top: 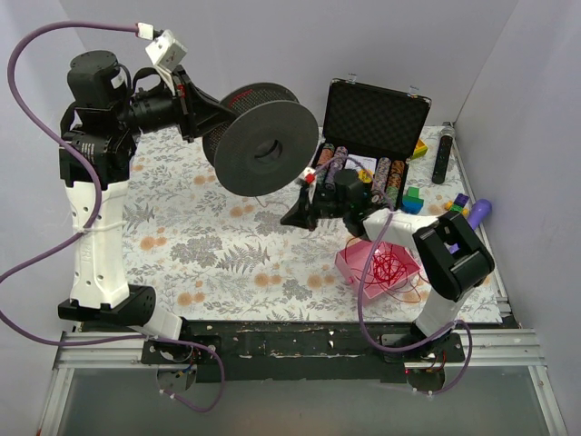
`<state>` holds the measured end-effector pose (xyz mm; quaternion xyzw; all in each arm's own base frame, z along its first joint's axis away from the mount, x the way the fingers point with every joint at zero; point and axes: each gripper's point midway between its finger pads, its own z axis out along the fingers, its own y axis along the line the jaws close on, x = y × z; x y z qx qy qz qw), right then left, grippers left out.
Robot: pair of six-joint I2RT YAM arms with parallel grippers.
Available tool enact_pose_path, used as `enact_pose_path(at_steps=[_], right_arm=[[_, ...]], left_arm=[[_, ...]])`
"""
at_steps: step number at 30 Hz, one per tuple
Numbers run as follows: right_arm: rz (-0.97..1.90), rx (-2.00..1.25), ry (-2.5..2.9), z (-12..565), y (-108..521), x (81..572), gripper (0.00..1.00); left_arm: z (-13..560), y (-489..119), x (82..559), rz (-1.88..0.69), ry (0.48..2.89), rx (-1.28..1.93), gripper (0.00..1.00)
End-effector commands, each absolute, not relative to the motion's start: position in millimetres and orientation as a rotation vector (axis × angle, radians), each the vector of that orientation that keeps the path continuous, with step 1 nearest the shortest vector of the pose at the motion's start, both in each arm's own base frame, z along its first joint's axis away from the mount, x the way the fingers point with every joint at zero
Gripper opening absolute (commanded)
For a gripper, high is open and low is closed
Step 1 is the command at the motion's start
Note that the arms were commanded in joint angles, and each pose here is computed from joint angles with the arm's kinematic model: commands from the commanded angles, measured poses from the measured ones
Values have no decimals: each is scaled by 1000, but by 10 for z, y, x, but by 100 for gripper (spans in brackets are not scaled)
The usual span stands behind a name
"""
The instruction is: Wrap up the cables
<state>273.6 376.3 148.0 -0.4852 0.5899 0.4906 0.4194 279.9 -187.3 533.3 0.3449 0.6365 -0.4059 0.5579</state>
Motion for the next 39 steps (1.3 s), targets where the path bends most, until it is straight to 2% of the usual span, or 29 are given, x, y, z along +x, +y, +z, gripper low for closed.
enact_pose_path(at_steps=[1, 4, 10, 14, 18, 24, 29, 34, 39], right_arm=[[1138, -926, 1693, 1765, 3112, 3362, 1], [1025, -838, 1753, 1879, 2797, 3577, 1], [967, -842, 1817, 2271, 2790, 3740, 1], [984, -801, 1895, 2479, 2852, 3769, 1], [999, -846, 1980, 2544, 3024, 3602, 1], [1120, -898, 2042, 2896, 3434, 3305, 1], [1395, -932, 1962, 3288, 3920, 2963, 1], [1528, -957, 1889, 3327, 4154, 2589, 1], [1536, -946, 1872, 3139, 4265, 2339, 1]], left_arm=[[5063, -1670, 2836, -715, 1535, 877, 0], [4555, -1552, 2949, -603, 1624, 963, 0], [3471, -1716, 2819, -644, 1746, 1249, 0], [2954, -1801, 2923, -538, 1872, 1237, 0], [2570, -1794, 3085, -418, 1998, 1167, 0], [2388, -1865, 3383, -372, 2090, 913, 0], [2374, -1943, 3696, -403, 2092, 611, 0], [2474, -1851, 4021, -543, 2068, 276, 0], [2640, -1821, 4166, -668, 2010, 97, 0]])
